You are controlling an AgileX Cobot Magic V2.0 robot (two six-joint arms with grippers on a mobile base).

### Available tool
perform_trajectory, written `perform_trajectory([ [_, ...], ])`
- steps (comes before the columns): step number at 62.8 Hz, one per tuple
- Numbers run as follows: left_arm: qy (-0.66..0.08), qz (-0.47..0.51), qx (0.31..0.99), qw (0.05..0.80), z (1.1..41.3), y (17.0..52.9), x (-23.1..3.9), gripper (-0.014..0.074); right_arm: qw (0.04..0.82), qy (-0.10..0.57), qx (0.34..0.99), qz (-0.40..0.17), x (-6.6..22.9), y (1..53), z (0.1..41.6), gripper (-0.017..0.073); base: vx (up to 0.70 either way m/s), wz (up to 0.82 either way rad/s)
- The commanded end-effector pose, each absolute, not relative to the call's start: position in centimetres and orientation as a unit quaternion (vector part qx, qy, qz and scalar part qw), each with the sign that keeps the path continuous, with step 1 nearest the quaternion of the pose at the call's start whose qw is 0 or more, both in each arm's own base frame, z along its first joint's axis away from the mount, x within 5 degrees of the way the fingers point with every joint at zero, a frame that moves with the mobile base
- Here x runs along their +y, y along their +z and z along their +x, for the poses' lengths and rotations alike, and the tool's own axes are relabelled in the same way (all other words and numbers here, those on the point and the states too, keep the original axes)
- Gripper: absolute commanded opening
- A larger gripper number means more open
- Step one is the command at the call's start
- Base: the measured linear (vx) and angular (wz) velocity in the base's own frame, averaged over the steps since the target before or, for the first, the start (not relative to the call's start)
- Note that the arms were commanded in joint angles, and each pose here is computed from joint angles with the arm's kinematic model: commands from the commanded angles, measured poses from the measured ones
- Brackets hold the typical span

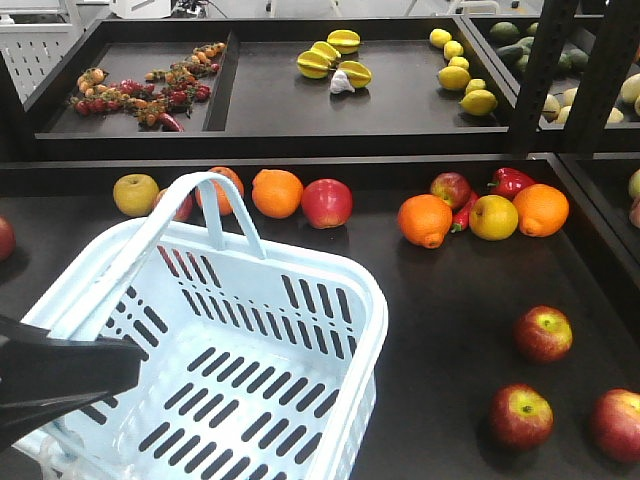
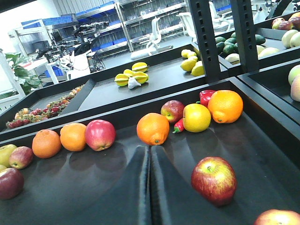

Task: Pick three apples into basket with both arms
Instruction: 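Hold the basket still in the left gripper at the table edge, then lower the light-blue basket onto the table and open the left gripper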

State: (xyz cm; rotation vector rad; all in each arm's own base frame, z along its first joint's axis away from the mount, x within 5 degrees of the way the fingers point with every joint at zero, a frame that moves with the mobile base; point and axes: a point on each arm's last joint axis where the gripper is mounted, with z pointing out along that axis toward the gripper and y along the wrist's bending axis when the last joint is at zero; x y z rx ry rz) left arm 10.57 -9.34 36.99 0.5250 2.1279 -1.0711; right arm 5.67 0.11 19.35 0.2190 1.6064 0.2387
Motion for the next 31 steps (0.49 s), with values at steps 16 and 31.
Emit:
perform_trajectory([
  [16, -0.440, 0.179, 0.791, 0.386, 10.7, 38.8, -9.4, -0.0007, 0.708, 0.103, 0.693, 0.093, 0.1, 19.6, 5.7, -0.0004, 0.00, 0.00],
  [31, -0.431, 0.188, 0.789, 0.396, 12.0, 38.5, -9.7, -0.0007, 0.708, 0.103, 0.693, 0.093, 0.1, 19.6, 5.7, -0.0004, 0.00, 0.00],
])
